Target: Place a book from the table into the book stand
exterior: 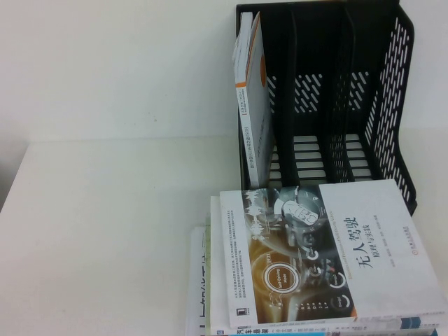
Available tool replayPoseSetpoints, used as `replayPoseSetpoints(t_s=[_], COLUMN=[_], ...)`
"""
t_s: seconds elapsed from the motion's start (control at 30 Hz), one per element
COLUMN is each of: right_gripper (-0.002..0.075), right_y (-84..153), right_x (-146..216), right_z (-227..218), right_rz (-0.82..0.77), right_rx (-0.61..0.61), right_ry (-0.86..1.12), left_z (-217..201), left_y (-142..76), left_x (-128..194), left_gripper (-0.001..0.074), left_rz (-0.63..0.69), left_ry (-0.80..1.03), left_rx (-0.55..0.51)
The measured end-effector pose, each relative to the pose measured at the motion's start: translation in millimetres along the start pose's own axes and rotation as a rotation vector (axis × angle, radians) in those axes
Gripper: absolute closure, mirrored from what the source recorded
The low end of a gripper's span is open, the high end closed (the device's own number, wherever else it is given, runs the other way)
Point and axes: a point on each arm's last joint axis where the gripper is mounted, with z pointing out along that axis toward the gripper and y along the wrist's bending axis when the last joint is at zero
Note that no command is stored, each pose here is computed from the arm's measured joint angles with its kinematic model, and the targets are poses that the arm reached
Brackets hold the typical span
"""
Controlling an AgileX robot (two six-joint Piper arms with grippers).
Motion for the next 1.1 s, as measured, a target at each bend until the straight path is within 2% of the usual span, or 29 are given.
replayPoseSetpoints(t_s=[0.2,0.33,0.47,0.67,0.8,0.9,1.03,1.1], right_gripper=[0.0721,0.072,0.0721,0.0721,0.0721,0.0721,0.0721,0.0721], right_y=[-5,-3,4,13,17,19,24,25], right_x=[-1,3,13,-2,-8,-7,6,14], right_z=[0,0,2,11,26,42,62,71], right_rz=[0.066,0.051,-0.021,-0.144,-0.179,-0.12,0.008,0.029], right_rx=[0.054,0.036,-0.033,-0.121,-0.146,-0.13,-0.084,-0.074], right_ry=[-0.016,0.033,0.232,0.562,0.71,0.805,1.02,1.142], left_z=[0,-1,2,25,47,57,69,79], left_y=[3,7,0,-18,-26,-26,-27,-34], left_x=[-3,8,15,-15,-20,-9,5,4], left_gripper=[0.0737,0.0737,0.0737,0.0737,0.0737,0.0737,0.0737,0.0737], left_rz=[-0.045,-0.133,-0.18,-0.109,-0.078,-0.099,-0.232,-0.276], left_ry=[-0.029,0.078,0.321,0.453,0.574,0.654,0.751,0.832], left_rx=[-0.031,-0.081,-0.064,0.023,0.047,0.027,-0.032,-0.012])
